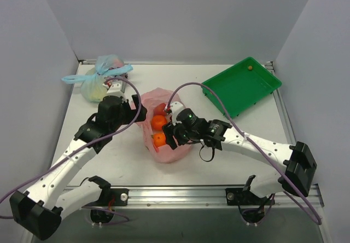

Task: Untie the knot of the plastic bag and take out the fruit

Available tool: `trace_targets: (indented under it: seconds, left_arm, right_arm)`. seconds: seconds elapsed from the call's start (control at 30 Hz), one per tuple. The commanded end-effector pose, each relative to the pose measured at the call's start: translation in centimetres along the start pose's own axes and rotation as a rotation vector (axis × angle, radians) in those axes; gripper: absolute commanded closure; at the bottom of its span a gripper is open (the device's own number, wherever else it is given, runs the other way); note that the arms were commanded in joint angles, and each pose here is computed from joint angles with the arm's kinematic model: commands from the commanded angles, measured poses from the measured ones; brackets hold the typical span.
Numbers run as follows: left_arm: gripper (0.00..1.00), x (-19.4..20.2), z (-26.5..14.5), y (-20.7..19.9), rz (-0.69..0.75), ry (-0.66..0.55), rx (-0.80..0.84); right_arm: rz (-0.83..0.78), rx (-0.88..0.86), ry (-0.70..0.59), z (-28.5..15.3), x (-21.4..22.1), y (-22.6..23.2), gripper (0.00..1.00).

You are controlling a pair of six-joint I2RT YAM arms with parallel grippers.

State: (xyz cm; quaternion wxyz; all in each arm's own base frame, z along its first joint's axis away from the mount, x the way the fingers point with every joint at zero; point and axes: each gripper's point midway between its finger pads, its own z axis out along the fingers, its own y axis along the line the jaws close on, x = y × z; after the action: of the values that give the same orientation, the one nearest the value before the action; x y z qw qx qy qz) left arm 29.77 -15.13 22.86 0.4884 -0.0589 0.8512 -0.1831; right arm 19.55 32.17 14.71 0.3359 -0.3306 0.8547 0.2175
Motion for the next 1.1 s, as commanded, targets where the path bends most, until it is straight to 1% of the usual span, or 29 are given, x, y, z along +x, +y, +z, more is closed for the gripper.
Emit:
trace_targets:
  seconds: [0.0, 0.07, 0.1, 0.13, 0.2, 0.27, 0.3, 0.33, 0.4, 0.47, 0.5, 0.6, 0.63, 0.67, 0.77, 0.8, 0.93, 1.03, 1.07]
  left_arm:
    - [0.03, 2.9, -1.6, 1.1, 0.018, 0.079, 0.000]
    - [0.03, 4.2, -2.1, 1.3, 0.040, 0.115, 0.023]
    - [0.03, 5.2, -2.3, 0.8, 0.039, 0.150, 0.062]
    - [0.02, 5.8, -2.4, 0.6, 0.040, 0.172, 0.082]
    - [0.03, 8.0, -2.4, 0.2, 0.036, 0.233, 0.107]
    - [0.03, 10.2, -2.3, 0.0, 0.039, 0.280, 0.097]
    - [0.03, 10.6, -2.0, 0.3, 0.044, 0.274, 0.066]
    - [0.03, 11.5, -1.8, 0.3, 0.051, 0.290, 0.055]
    - [0.03, 13.1, -1.6, 0.0, 0.056, 0.309, 0.042]
    - [0.02, 13.8, -1.0, 0.7, 0.029, 0.303, -0.010]
    - [0.03, 14.8, -0.8, 1.4, 0.024, 0.321, -0.034]
    - [0.11, 16.0, -0.5, 2.4, -0.021, 0.328, -0.082]
    - [0.20, 16.9, -0.5, 3.1, -0.025, 0.341, -0.095]
    - [0.24, 17.2, -0.4, 3.0, -0.039, 0.336, -0.084]
    - [0.39, 18.3, -0.3, 3.2, -0.055, 0.351, -0.070]
    - [0.41, 18.5, -0.3, 3.3, -0.053, 0.356, -0.073]
    - [0.55, 18.8, -0.3, 3.8, -0.041, 0.357, -0.089]
    - [0.57, 18.9, -0.1, 3.8, -0.042, 0.356, -0.085]
    - [0.61, 18.8, -0.1, 3.7, -0.043, 0.353, -0.079]
  right_arm:
    - [0.033, 0.067, -0.035, -1.2, -1.9, -2.7, 0.40]
    - [0.026, 0.068, -0.034, -1.0, -2.4, -3.0, 0.39]
    - [0.022, 0.054, -0.045, -1.0, -3.2, -2.7, 0.39]
    - [0.016, 0.049, -0.025, -0.3, -3.0, -2.7, 0.39]
    - [0.019, 0.025, -0.032, 0.4, -3.9, -2.1, 0.39]
    - [0.036, 0.028, -0.018, 1.7, -3.9, -2.0, 0.40]
    - [0.039, 0.021, -0.036, 2.0, -4.6, -1.8, 0.39]
    - [0.045, 0.016, -0.018, 2.9, -4.3, -1.7, 0.39]
    - [0.057, 0.005, -0.028, 3.8, -4.8, -1.4, 0.39]
    - [0.065, 0.005, -0.008, 5.1, -4.6, -1.3, 0.37]
    - [0.065, -0.003, -0.001, 5.6, -4.5, -1.2, 0.37]
    - [0.069, -0.023, 0.027, 7.2, -3.7, -0.7, 0.34]
    - [0.068, -0.027, 0.045, 7.9, -3.1, -0.7, 0.33]
    - [0.066, -0.038, 0.055, 8.2, -2.8, -0.3, 0.30]
    - [0.052, -0.055, 0.070, 9.3, -2.1, 0.2, 0.25]
    - [0.051, -0.055, 0.087, 9.9, -1.6, 0.3, 0.25]
    - [0.038, -0.065, 0.129, 11.1, -0.1, 0.9, 0.24]
    - [0.038, -0.056, 0.148, 11.8, 0.6, 0.9, 0.24]
    - [0.041, -0.047, 0.144, 11.9, 0.6, 0.8, 0.27]
